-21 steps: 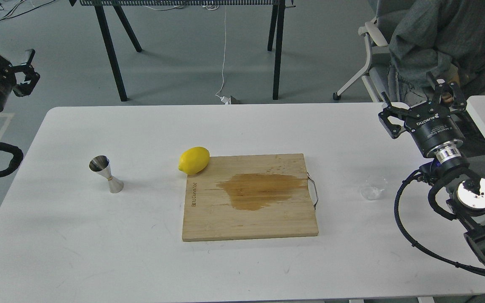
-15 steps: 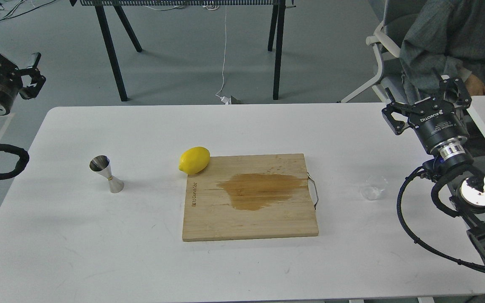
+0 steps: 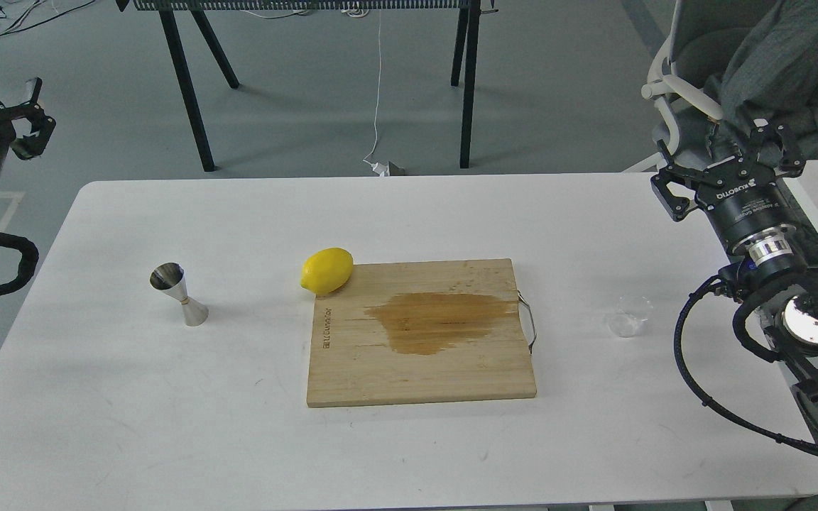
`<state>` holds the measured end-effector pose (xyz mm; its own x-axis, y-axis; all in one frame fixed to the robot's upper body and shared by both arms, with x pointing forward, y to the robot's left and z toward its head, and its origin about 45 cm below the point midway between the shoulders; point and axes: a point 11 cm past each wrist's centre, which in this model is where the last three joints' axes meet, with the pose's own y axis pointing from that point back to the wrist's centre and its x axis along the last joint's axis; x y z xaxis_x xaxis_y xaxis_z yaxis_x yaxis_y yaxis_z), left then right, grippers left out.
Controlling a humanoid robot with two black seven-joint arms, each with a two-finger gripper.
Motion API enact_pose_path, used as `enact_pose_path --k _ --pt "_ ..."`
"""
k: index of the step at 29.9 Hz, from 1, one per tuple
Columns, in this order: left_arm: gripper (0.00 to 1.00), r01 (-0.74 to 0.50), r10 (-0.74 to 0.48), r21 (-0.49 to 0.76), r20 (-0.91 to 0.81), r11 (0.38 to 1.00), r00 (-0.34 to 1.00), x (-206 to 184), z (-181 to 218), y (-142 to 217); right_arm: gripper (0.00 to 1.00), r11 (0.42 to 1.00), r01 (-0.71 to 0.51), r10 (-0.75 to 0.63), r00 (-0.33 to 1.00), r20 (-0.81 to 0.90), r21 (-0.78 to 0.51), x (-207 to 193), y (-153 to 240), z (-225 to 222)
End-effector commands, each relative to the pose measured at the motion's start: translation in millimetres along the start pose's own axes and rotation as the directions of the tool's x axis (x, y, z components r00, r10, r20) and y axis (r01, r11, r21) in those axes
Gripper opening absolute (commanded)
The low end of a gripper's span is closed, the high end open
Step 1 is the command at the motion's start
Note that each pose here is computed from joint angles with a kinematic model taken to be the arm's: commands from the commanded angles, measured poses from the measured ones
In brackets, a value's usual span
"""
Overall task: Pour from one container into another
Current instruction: 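Move the left gripper toward the metal jigger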
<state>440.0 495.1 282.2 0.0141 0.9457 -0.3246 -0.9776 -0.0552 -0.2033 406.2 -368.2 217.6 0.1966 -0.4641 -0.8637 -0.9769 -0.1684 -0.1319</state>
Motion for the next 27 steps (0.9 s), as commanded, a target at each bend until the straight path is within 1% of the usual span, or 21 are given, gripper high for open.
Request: enact_pose_path --k 1,5,8,11,13,16,17,19,22,25,27 --pt "1.00 0.048 -0.058 0.066 0.160 0.997 0.985 4 9 1 0.99 1.000 0.005 -0.005 1.000 0.003 0.003 -2 -1 0" --pt "1.00 0.118 -0.161 0.138 0.368 0.983 0.916 -2 33 -9 0.99 1.000 0.006 -0.006 1.000 0.003 -0.001 -2 0 1" --pt "1.00 0.150 -0.232 0.205 0.479 0.967 0.847 -6 39 -12 0.99 1.000 0.006 -0.006 1.000 0.003 0.001 -2 0 0" --pt "1.00 0.221 -0.331 0.256 0.556 0.941 0.762 -27 47 -20 0.99 1.000 0.005 -0.005 1.000 0.005 0.000 -2 0 1" --pt "1.00 0.278 -0.413 0.309 0.605 0.910 0.680 -43 50 -20 0.99 1.000 0.005 -0.005 1.000 0.004 -0.001 -1 0 1" --pt "1.00 0.347 -0.546 0.423 0.678 0.837 0.491 -69 46 -16 0.99 1.000 -0.001 0.001 1.000 0.004 -0.001 1 1 1" --pt "1.00 0.363 -0.583 0.459 0.692 0.811 0.427 -77 42 -14 0.99 1.000 -0.001 0.001 1.000 0.004 -0.004 1 1 2" --pt "1.00 0.381 -0.626 0.506 0.702 0.774 0.340 -89 36 -11 0.99 1.000 -0.003 0.003 1.000 0.004 -0.005 1 2 2" --pt "1.00 0.386 -0.666 0.555 0.694 0.737 0.273 -95 23 -6 0.99 1.000 -0.007 0.007 1.000 0.003 -0.002 3 3 2" --pt "1.00 0.361 -0.631 0.546 0.754 0.756 0.181 -97 12 -3 0.99 1.000 -0.017 0.017 1.000 0.000 -0.003 6 5 2" --pt "1.00 0.338 -0.578 0.510 0.804 0.791 0.140 -93 7 -2 0.99 1.000 -0.020 0.020 1.000 -0.001 -0.004 7 5 2"
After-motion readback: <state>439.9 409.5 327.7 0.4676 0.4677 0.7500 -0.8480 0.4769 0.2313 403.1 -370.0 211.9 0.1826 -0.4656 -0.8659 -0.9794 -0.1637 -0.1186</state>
